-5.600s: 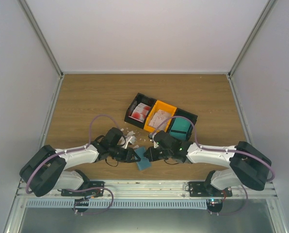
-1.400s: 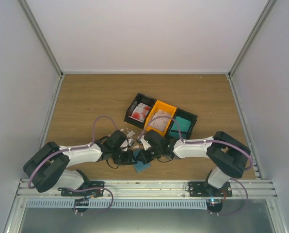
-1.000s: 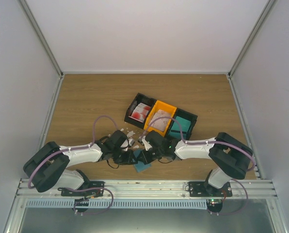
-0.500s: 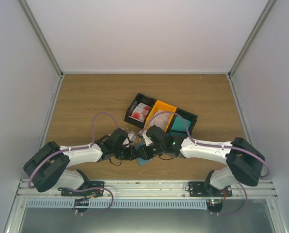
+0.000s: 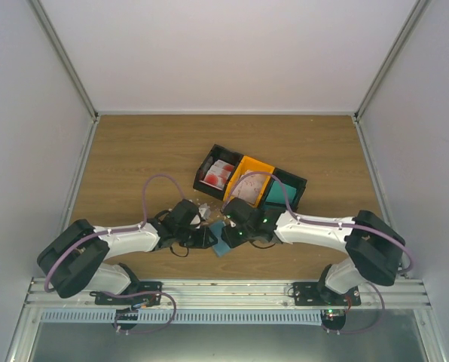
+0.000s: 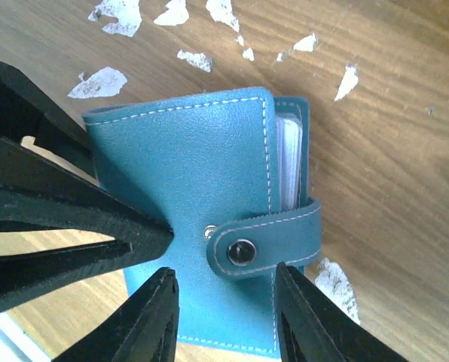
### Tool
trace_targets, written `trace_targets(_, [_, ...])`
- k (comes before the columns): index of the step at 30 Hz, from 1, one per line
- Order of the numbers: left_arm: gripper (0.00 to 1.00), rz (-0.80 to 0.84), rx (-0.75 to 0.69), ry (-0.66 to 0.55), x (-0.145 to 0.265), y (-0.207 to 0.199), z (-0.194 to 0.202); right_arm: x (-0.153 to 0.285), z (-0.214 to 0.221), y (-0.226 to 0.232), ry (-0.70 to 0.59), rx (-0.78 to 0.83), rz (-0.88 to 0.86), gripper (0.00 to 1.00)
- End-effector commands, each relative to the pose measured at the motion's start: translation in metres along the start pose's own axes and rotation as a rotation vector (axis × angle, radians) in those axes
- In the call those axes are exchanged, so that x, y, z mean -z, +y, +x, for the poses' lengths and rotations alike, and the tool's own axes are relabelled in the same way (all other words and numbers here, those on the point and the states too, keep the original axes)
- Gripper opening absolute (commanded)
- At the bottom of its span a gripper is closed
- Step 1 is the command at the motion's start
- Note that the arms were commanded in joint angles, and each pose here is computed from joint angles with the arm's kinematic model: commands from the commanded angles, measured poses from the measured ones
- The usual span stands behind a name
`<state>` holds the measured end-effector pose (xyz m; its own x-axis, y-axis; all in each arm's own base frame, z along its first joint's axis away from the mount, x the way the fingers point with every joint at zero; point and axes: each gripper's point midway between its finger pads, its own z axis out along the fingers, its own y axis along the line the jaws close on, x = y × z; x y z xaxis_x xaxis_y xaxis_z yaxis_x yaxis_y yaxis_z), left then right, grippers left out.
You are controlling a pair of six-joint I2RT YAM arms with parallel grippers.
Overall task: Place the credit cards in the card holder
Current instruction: Close the card holder at the center of the board.
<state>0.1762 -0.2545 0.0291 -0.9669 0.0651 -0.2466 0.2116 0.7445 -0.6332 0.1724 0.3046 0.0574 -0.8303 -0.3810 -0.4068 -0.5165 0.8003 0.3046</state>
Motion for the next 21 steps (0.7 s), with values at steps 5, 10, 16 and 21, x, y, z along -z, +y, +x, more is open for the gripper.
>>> trace_targets(5, [0.42, -0.062, 0.006, -0.063, 0.01, 0.009, -0.008, -0.009, -0.01, -0.01, -0.006, 0.085, 0.18, 0.41])
trace_targets(10, [0.47, -0.058, 0.004, -0.119, 0.027, 0.001, -0.017, -0.012, -0.013, -0.013, 0.008, 0.088, 0.236, 0.39])
trace_targets(16, [0.43, -0.029, 0.019, -0.194, 0.04, -0.001, -0.031, -0.013, -0.015, -0.013, 0.019, 0.103, 0.271, 0.35])
trace_targets(21, [0.39, -0.018, 0.054, -0.22, 0.042, 0.007, -0.039, -0.018, -0.012, 0.0, 0.039, 0.148, 0.267, 0.46])
